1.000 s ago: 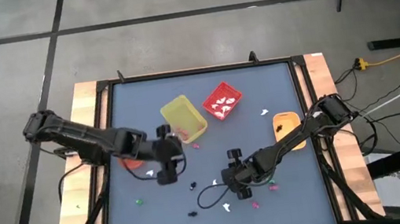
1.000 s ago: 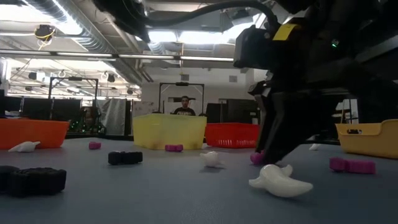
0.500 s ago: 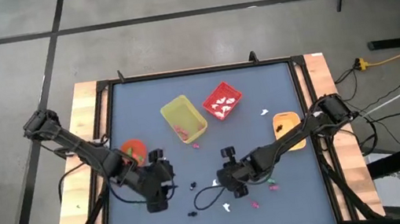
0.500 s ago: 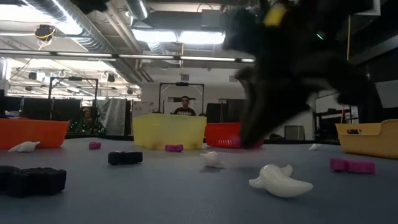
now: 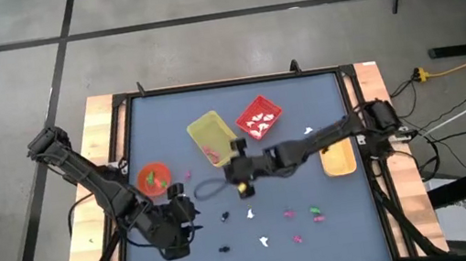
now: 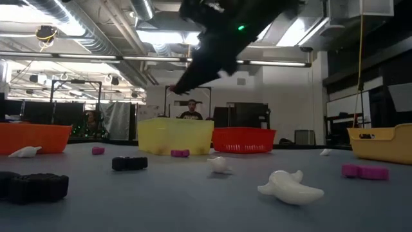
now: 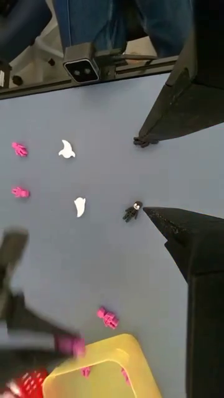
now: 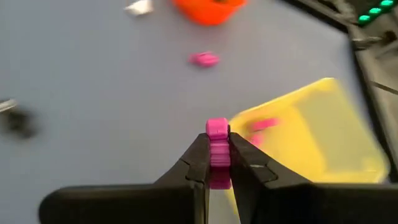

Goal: Sort Halloween decoration
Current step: Put the pink skeleton toy into the yellow bin

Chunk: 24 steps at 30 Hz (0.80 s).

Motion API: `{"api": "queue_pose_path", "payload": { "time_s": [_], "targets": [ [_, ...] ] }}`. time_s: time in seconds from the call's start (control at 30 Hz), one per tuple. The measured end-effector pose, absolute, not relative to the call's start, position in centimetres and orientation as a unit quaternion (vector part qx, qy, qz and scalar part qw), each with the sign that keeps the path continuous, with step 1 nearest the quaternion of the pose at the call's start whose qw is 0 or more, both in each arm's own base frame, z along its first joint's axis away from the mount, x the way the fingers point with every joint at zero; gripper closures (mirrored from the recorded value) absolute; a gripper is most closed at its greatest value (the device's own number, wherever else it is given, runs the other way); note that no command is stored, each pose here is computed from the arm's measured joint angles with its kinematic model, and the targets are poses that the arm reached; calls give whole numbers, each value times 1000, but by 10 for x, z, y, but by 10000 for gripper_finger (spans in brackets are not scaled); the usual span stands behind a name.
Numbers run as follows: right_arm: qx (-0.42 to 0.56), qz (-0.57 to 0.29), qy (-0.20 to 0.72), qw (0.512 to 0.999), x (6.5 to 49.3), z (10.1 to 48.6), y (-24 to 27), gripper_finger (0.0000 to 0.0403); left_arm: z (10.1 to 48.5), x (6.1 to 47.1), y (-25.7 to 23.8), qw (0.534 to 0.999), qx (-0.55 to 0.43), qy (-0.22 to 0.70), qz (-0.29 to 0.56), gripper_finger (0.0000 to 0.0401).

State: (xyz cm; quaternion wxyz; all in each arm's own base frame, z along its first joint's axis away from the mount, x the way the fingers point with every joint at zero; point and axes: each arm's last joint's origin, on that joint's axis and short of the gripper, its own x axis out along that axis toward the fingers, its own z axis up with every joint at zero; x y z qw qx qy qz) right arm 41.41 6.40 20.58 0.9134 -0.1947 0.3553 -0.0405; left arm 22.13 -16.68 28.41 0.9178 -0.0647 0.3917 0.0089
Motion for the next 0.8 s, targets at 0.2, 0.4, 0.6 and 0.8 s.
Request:
{"api": "queue_pose_path", "payload": {
  "time_s": [0.2, 0.4, 0.6, 0.8],
  "targets": [
    [-169, -70, 341, 922, 423, 209, 14, 361, 284, 220, -168, 920, -60, 387, 13, 234],
    [-127, -54, 342, 930, 423, 209, -23, 361, 284, 220, -168, 920, -60, 387, 13, 234],
    [-113, -56, 342, 931, 422, 209, -38, 361, 284, 220, -168, 920, -60, 387, 13, 234],
    [-111, -54, 342, 932, 422, 209, -40, 361, 284, 220, -168, 920, -60, 387, 13, 234]
  ]
}}
